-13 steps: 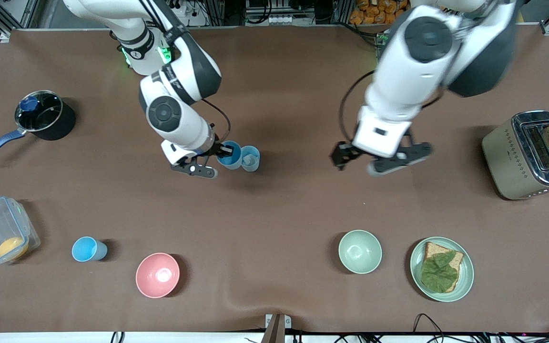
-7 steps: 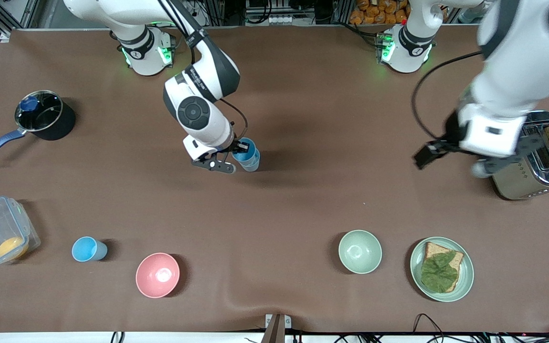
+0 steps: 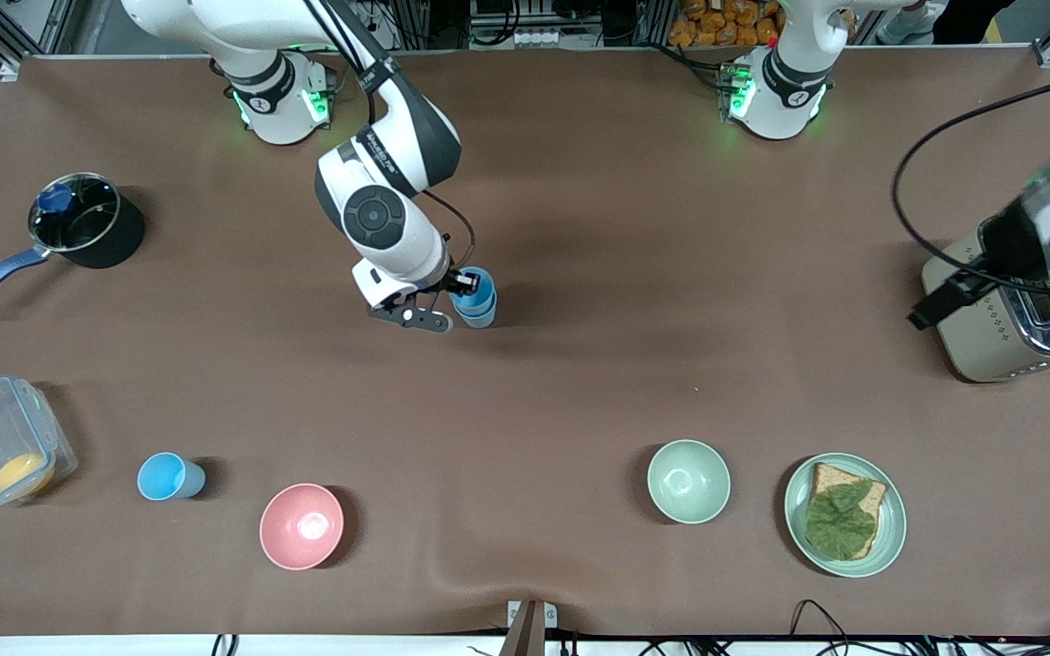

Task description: Stack blue cups with both arms

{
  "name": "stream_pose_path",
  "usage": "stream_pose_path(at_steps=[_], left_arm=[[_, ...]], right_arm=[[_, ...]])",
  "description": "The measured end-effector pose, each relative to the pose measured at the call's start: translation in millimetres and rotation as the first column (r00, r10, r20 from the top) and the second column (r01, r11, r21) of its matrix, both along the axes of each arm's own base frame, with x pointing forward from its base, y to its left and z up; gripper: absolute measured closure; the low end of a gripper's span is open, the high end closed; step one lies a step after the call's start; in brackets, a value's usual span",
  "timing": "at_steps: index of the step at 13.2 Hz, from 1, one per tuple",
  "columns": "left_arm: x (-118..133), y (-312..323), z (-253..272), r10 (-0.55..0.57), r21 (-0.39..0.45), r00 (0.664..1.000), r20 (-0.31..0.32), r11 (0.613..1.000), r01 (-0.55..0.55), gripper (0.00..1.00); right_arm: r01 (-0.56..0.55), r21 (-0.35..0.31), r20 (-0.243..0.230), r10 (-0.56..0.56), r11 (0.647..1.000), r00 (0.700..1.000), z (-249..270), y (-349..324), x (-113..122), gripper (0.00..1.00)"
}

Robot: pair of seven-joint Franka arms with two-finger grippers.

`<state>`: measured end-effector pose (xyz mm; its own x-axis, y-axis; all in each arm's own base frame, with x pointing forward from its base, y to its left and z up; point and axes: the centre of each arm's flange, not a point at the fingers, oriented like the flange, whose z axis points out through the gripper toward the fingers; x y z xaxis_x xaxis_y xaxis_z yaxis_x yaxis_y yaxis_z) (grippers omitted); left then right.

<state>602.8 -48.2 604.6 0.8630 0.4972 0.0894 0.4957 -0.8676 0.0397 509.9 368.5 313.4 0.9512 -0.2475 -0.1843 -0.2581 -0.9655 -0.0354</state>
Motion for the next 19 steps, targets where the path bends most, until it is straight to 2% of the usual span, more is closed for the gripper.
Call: stream_pose_path(at_steps=[2, 4, 6, 8, 11, 13, 17, 19], left_arm=[[1.3, 22.7, 0.1, -0.075, 0.011, 0.997, -0.002, 0.997, 0.075, 0.0], [0.7, 28.7, 2.7, -0.153, 0.02, 0.988, 0.001, 0.988, 0.153, 0.0], [-3.3, 33.7, 7.0, -0.233, 0.03, 0.972, -0.009, 0.972, 0.233, 0.0], [-7.7, 39.4, 9.9, -0.286, 0.034, 0.958, -0.026, 0.957, 0.287, 0.0], [-10.2, 42.1, 16.2, -0.331, 0.04, 0.943, -0.024, 0.943, 0.332, 0.0], [-11.5, 46.8, 19.5, -0.349, 0.045, 0.937, -0.021, 0.936, 0.35, 0.0], [-18.2, 48.3, 25.1, -0.353, 0.041, 0.935, -0.034, 0.934, 0.354, 0.0], [-21.3, 47.4, 29.0, -0.354, 0.041, 0.935, -0.033, 0.934, 0.355, 0.0]], right_arm=[[-0.061, -0.017, -0.022, 0.061, 0.998, 0.998, 21.0, -48.5, 23.7, 0.23], [-0.16, -0.018, -0.037, 0.159, 0.987, 0.987, 47.0, -129.2, 49.6, 0.01], [-0.236, -0.031, -0.028, 0.235, 0.971, 0.972, 66.0, -209.3, 59.6, 0.0], [-0.295, -0.009, -0.012, 0.295, 0.956, 0.956, 78.6, -279.0, 56.2, 0.0], [-0.301, 0.009, 0.05, 0.3, 0.954, 0.953, 112.7, -369.2, 45.0, 0.0], [-0.296, -0.005, 0.085, 0.296, 0.955, 0.952, 147.1, -394.8, 35.5, 0.0], [-0.348, -0.053, 0.144, 0.352, 0.936, 0.925, 232.2, -433.2, 32.3, 0.0], [-0.346, -0.057, 0.152, 0.351, 0.936, 0.924, 276.6, -433.9, 29.8, 0.0]])
